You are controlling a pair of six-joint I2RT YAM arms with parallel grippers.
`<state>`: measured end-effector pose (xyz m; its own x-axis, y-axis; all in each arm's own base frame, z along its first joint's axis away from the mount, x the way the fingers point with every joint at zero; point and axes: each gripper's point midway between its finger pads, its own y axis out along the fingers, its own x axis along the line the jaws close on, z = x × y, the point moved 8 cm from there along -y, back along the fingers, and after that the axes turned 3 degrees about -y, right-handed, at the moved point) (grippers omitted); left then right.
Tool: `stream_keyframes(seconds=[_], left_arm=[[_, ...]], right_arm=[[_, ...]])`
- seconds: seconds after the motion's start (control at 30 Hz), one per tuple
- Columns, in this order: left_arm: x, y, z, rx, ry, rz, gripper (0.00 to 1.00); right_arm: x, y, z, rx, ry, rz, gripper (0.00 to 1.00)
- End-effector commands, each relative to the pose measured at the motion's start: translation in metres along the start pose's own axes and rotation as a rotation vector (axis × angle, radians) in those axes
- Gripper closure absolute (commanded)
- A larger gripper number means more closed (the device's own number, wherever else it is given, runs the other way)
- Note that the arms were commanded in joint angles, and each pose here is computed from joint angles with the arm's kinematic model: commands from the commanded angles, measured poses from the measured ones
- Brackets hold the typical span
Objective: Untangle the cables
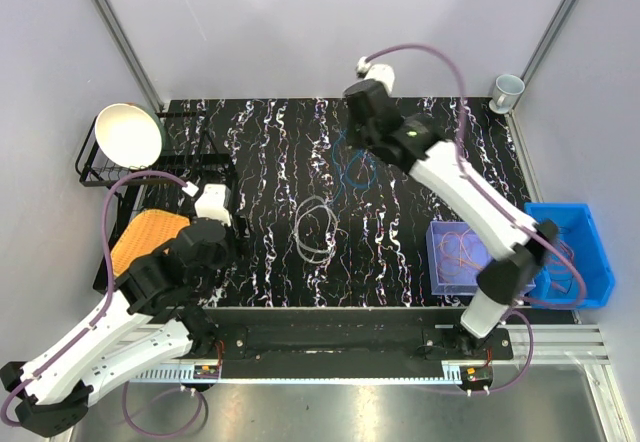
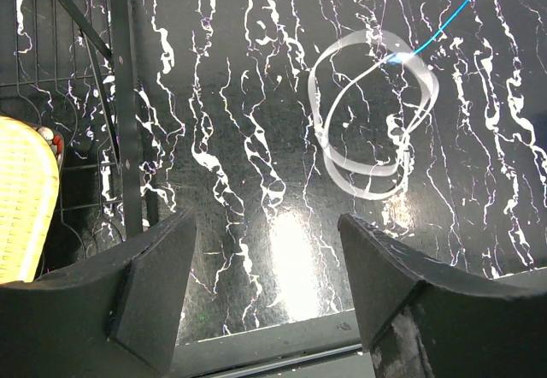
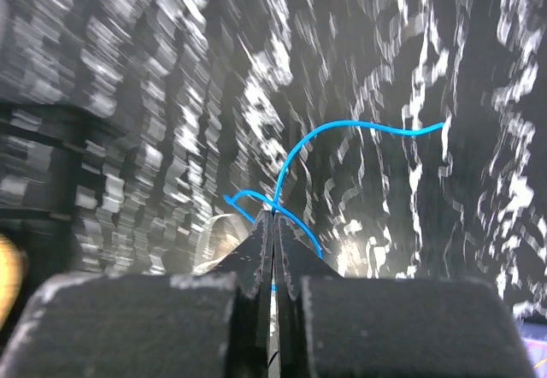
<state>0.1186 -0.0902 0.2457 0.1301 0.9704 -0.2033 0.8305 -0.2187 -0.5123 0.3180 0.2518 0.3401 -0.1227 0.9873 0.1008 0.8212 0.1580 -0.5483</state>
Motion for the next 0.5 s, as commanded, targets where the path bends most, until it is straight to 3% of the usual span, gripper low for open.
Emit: stream_keyframes(seconds=[0.0, 0.47], left_arm=[[0.000, 0.001, -0.004, -0.031, 0.003, -0.012, 0.29], [-0.003, 0.005, -0.002, -0.007, 0.004, -0.012, 0.29]], right_arm=[[-0.003, -0.067, -0.033, -0.151, -0.018, -0.052, 1.00], [0.016, -0.159, -0.039, -0.402, -0.093, -0.352, 1.00]])
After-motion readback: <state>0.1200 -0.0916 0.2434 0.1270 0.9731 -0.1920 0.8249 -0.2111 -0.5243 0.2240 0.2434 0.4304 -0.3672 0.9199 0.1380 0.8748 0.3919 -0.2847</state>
